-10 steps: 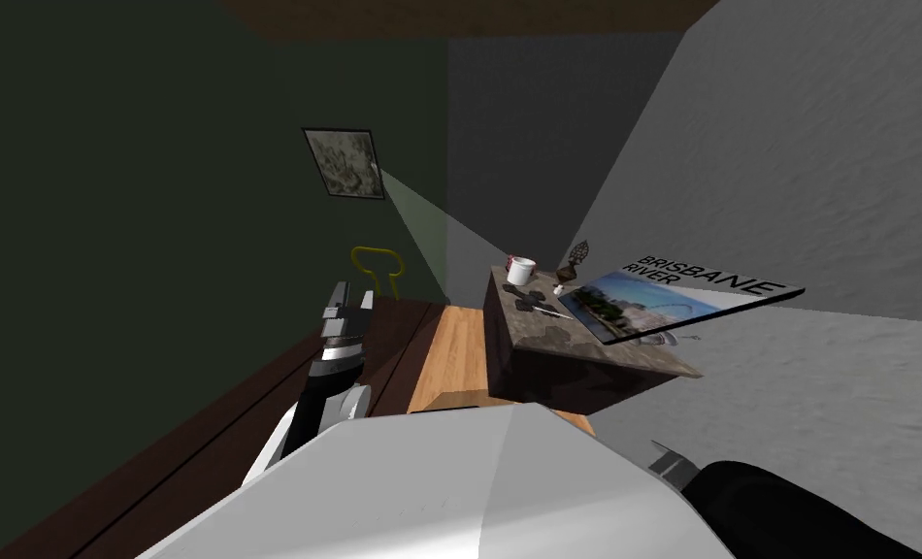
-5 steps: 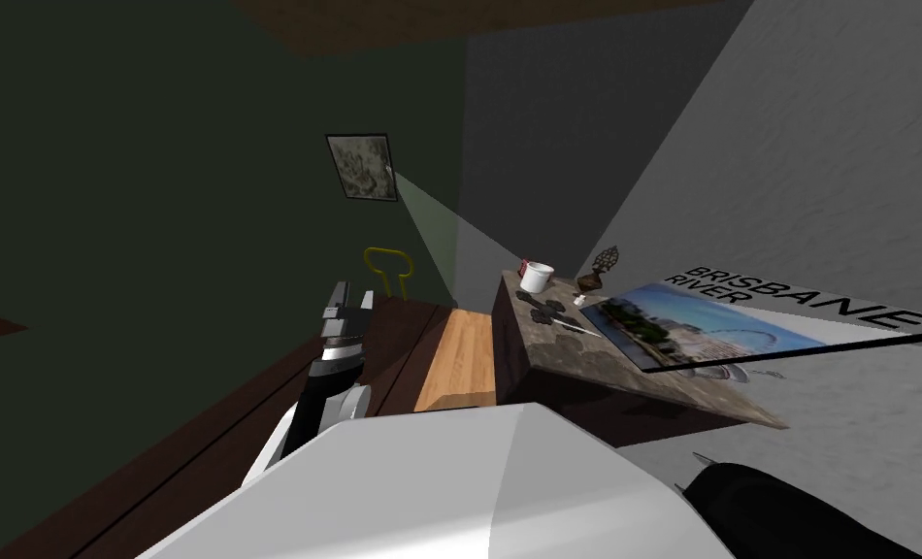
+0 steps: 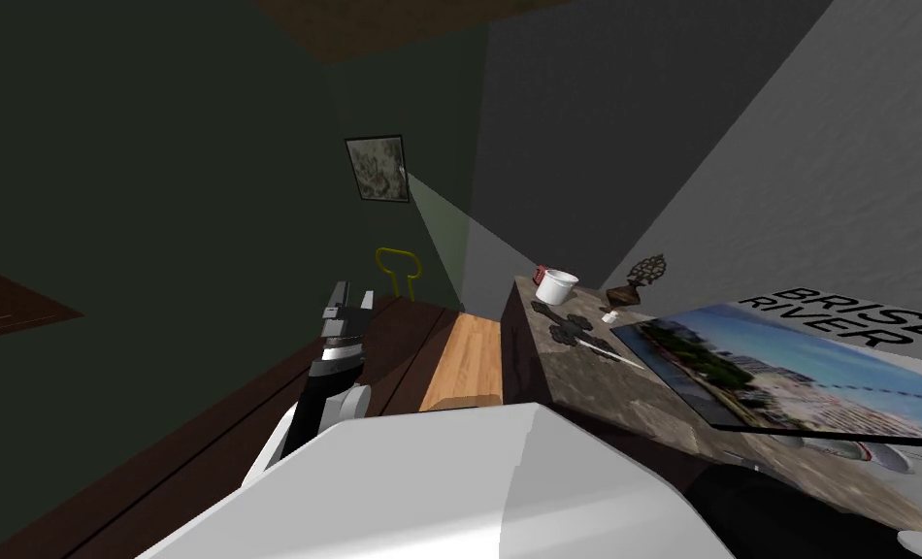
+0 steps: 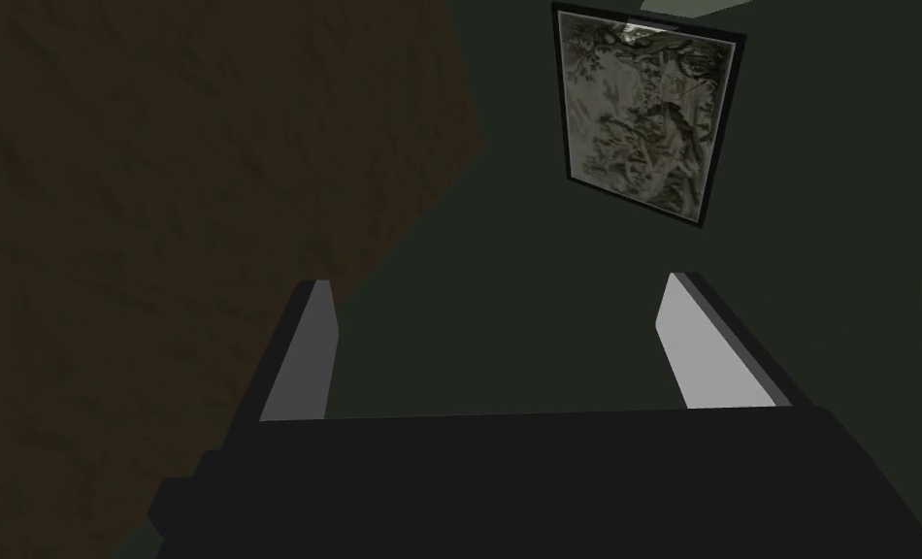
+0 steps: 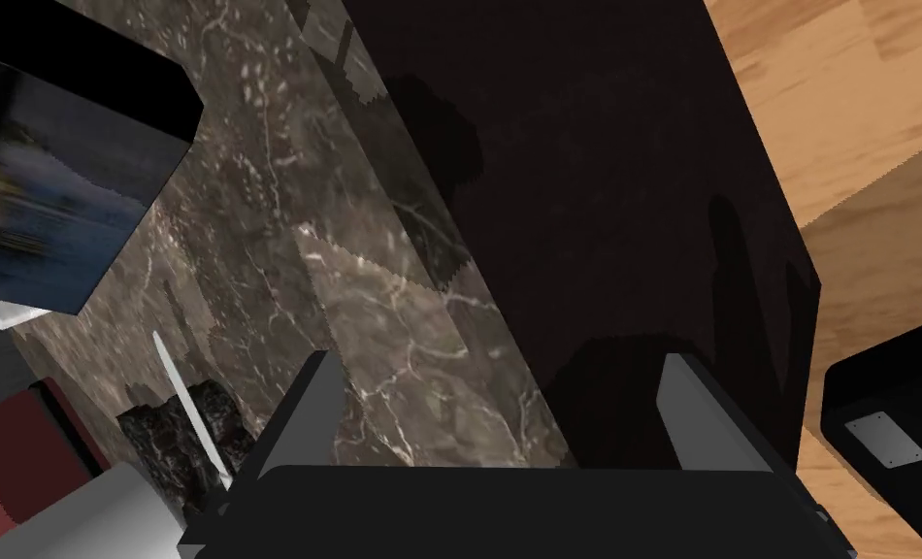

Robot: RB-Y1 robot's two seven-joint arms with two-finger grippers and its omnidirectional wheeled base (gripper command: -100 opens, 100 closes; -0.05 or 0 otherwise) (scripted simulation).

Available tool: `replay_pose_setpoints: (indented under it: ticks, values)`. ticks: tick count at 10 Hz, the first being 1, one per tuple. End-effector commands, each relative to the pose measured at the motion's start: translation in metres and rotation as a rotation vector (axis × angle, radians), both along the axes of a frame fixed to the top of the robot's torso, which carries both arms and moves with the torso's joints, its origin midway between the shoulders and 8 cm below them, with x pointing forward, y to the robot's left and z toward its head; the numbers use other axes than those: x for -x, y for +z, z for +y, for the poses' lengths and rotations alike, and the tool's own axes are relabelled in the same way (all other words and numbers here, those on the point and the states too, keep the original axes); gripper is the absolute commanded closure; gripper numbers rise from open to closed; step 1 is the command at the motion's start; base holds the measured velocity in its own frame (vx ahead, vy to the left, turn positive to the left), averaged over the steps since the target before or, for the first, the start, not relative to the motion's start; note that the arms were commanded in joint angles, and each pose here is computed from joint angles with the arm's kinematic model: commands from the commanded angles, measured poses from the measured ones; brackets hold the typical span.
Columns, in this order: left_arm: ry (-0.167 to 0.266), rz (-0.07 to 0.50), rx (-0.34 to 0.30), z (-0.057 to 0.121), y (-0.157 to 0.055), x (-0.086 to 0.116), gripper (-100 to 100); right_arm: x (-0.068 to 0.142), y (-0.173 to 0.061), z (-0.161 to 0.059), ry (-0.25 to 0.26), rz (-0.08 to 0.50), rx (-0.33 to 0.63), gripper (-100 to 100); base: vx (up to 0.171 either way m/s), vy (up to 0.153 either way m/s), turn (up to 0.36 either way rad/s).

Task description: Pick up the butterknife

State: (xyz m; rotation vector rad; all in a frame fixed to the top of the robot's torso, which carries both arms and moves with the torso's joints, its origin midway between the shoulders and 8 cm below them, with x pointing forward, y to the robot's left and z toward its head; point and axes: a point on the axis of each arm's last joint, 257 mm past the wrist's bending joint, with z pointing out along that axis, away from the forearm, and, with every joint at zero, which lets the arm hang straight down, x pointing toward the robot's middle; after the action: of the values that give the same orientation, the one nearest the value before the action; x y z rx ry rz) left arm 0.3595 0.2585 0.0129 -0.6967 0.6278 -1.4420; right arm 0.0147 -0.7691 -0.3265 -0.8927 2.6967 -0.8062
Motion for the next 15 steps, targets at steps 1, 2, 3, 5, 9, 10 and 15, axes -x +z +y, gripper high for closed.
replay_pose_setpoints:
  ticks: [1, 2, 3, 5, 9, 10, 15]
  values:
    - [0.000, 0.000, 0.000, 0.000, 0.000, 0.000, 0, 0.000, 0.014, -0.015, 0.027, 0.035, 0.037, -100, 0.190, -0.050, 0.233]
    - [0.000, 0.000, 0.000, 0.000, 0.000, 0.000, 0, -0.002, 0.019, -0.021, 0.043, 0.051, 0.052, -100, 0.245, -0.090, 0.222]
    - [0.000, 0.000, 0.000, 0.000, 0.000, 0.000, 0, -0.003, 0.023, -0.024, 0.057, 0.064, 0.060, -100, 0.250, -0.155, 0.226]
    - [0.000, 0.000, 0.000, 0.000, 0.000, 0.000, 0, -0.007, 0.023, -0.024, 0.078, 0.080, 0.058, -100, 0.263, -0.179, 0.203]
    - [0.000, 0.000, 0.000, 0.000, 0.000, 0.000, 0, -0.010, 0.016, -0.015, 0.089, 0.084, 0.037, 0, 0.126, -0.064, 0.089]
    - [0.000, 0.000, 0.000, 0.000, 0.000, 0.000, 0, -0.003, 0.005, -0.012, 0.077, 0.081, 0.036, -100, 0.008, -0.051, 0.076]
    - [0.000, 0.000, 0.000, 0.000, 0.000, 0.000, 0, -0.001, -0.001, -0.009, 0.074, 0.083, 0.031, 100, 0.002, -0.025, 0.023]
